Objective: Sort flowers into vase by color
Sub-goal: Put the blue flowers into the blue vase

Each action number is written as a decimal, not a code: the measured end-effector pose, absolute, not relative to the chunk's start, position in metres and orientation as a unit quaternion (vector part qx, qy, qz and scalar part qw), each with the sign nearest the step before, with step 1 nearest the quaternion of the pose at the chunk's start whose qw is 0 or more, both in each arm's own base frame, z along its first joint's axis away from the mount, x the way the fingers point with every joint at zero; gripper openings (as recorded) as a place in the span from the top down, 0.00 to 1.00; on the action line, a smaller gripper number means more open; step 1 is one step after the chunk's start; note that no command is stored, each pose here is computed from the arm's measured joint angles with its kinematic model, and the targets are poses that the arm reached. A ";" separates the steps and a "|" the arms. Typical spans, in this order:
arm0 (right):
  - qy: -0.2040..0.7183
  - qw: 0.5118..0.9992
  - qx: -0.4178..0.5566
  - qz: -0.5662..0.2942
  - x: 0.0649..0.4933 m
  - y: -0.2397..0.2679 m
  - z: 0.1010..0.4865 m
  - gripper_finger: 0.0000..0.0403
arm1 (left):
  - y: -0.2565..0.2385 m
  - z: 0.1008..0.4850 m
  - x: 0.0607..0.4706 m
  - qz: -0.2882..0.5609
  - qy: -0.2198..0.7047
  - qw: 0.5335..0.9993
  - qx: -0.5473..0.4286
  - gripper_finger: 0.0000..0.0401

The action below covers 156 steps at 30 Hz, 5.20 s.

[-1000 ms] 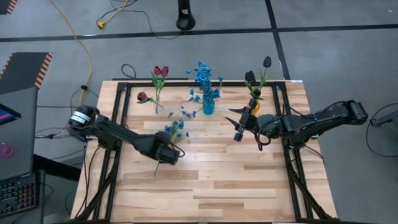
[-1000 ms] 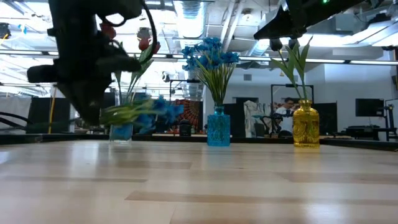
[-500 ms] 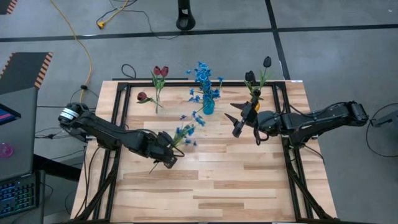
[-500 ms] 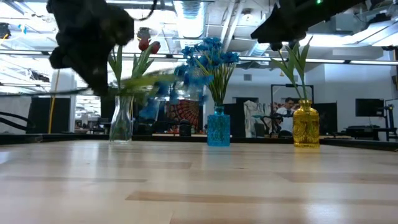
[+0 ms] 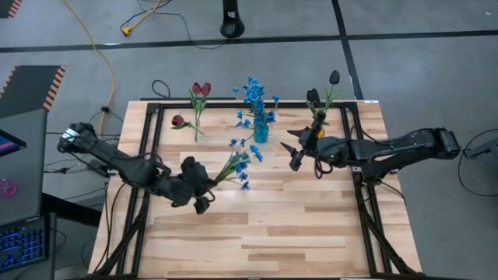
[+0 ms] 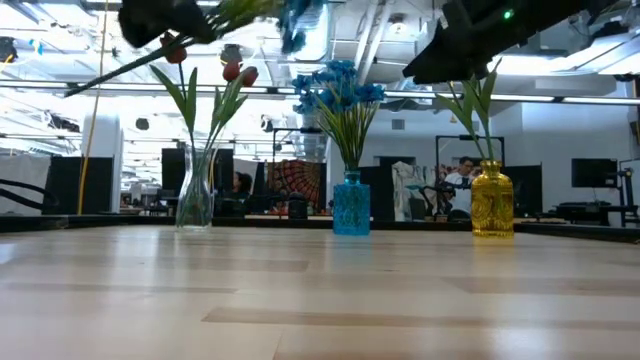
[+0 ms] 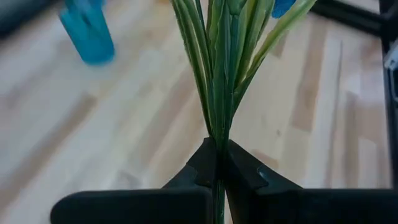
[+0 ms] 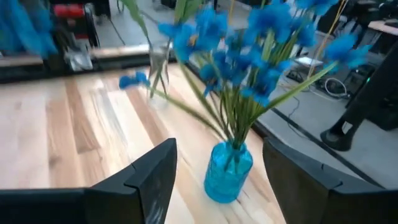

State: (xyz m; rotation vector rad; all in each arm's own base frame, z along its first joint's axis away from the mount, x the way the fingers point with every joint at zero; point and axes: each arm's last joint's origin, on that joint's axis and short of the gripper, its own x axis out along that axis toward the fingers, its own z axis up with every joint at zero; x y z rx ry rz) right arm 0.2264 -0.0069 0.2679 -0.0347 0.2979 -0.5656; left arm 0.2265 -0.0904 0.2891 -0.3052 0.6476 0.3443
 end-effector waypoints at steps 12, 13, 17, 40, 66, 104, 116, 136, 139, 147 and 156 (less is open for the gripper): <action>0.229 0.929 -0.044 -0.287 0.270 -0.012 0.211 0.34 | -0.085 0.314 0.236 0.230 0.182 0.956 -0.003 1.00; 0.224 0.929 -0.042 -0.290 0.274 -0.013 0.208 0.34 | -0.084 0.318 0.238 0.232 0.171 0.957 0.012 1.00; 0.216 0.927 -0.036 -0.303 0.284 -0.021 0.197 0.34 | -0.078 0.332 0.247 0.201 0.130 0.969 0.067 1.00; 0.181 0.915 0.002 -0.361 0.293 -0.056 0.186 0.34 | 0.071 0.311 0.255 0.039 -0.079 0.987 0.134 1.00; 0.141 0.900 -0.001 -0.412 0.335 -0.092 0.131 0.34 | 0.074 0.301 0.256 0.026 -0.043 0.991 0.126 1.00; 0.118 0.901 0.061 -0.413 0.338 -0.117 0.133 0.46 | 0.073 0.299 0.257 0.015 -0.031 0.992 0.122 1.00; 0.126 0.904 0.057 -0.405 0.340 -0.109 0.132 0.63 | 0.074 0.299 0.257 0.016 -0.032 0.992 0.122 1.00; 0.121 0.906 0.058 -0.401 0.341 -0.107 0.133 0.59 | 0.076 0.321 0.243 0.134 -0.088 0.978 0.131 1.00; 0.121 0.906 0.058 -0.401 0.341 -0.107 0.133 0.60 | 0.074 0.329 0.234 0.146 -0.105 0.975 0.134 1.00; 0.120 0.906 0.058 -0.401 0.341 -0.107 0.133 0.61 | 0.059 0.299 0.207 0.171 -0.158 0.967 0.106 1.00; 0.120 0.907 0.058 -0.401 0.341 -0.107 0.133 0.63 | 0.020 0.280 0.208 0.151 -0.172 0.967 0.110 1.00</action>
